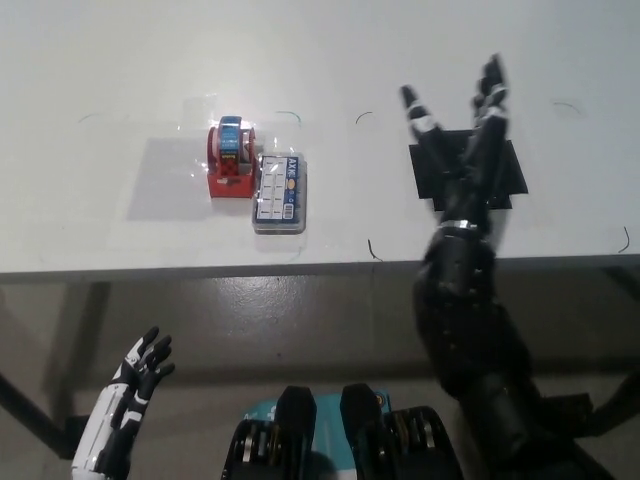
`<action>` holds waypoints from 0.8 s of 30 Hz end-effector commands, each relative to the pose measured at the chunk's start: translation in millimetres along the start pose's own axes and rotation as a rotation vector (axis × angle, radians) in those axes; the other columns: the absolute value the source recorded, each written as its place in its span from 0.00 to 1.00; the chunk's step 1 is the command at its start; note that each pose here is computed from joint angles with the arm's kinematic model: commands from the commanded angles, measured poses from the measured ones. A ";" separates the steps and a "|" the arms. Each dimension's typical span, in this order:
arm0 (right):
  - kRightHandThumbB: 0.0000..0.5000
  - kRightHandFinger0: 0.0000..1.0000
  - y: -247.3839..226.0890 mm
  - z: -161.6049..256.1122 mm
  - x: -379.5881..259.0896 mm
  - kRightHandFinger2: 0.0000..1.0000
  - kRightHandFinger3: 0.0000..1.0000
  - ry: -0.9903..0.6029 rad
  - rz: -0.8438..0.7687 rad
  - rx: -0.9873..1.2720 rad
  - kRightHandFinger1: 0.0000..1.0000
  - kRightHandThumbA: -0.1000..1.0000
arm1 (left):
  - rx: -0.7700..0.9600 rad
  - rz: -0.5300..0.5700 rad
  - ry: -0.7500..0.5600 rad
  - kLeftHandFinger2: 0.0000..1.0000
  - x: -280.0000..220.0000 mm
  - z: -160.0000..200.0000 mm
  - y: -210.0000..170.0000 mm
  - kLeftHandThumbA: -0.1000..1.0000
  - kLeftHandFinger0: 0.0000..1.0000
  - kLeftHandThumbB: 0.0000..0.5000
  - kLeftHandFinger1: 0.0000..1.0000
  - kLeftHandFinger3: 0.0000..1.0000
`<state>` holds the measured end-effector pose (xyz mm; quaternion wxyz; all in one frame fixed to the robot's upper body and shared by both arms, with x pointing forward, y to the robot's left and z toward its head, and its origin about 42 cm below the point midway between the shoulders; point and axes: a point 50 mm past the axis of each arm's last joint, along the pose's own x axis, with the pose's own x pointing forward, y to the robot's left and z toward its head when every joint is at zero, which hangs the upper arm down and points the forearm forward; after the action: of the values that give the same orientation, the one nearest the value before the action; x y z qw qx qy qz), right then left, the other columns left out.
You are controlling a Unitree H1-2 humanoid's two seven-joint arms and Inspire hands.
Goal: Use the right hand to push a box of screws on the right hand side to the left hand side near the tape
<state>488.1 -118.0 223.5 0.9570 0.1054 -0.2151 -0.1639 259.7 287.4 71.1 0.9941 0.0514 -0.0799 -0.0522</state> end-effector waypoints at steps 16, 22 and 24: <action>0.34 1.00 -143.4 142.6 -109.3 1.00 1.00 -0.356 0.466 -0.059 1.00 0.62 | 0.079 -0.086 -0.083 1.00 43.9 34.1 19.6 0.86 1.00 0.41 1.00 1.00; 0.40 1.00 -162.3 124.9 -144.2 1.00 1.00 -0.231 0.525 -0.058 1.00 0.65 | 0.076 -0.104 -0.085 1.00 49.7 36.8 15.1 0.87 1.00 0.41 1.00 1.00; 0.38 1.00 -165.6 118.1 -153.7 1.00 1.00 -0.201 0.553 -0.064 1.00 0.65 | 0.080 -0.099 -0.084 1.00 49.5 36.7 16.8 0.87 1.00 0.43 1.00 1.00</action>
<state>301.6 -251.0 203.2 0.9448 -0.0068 -0.3141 -0.0927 285.3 286.8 85.9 0.9923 0.0579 -0.0877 -0.0651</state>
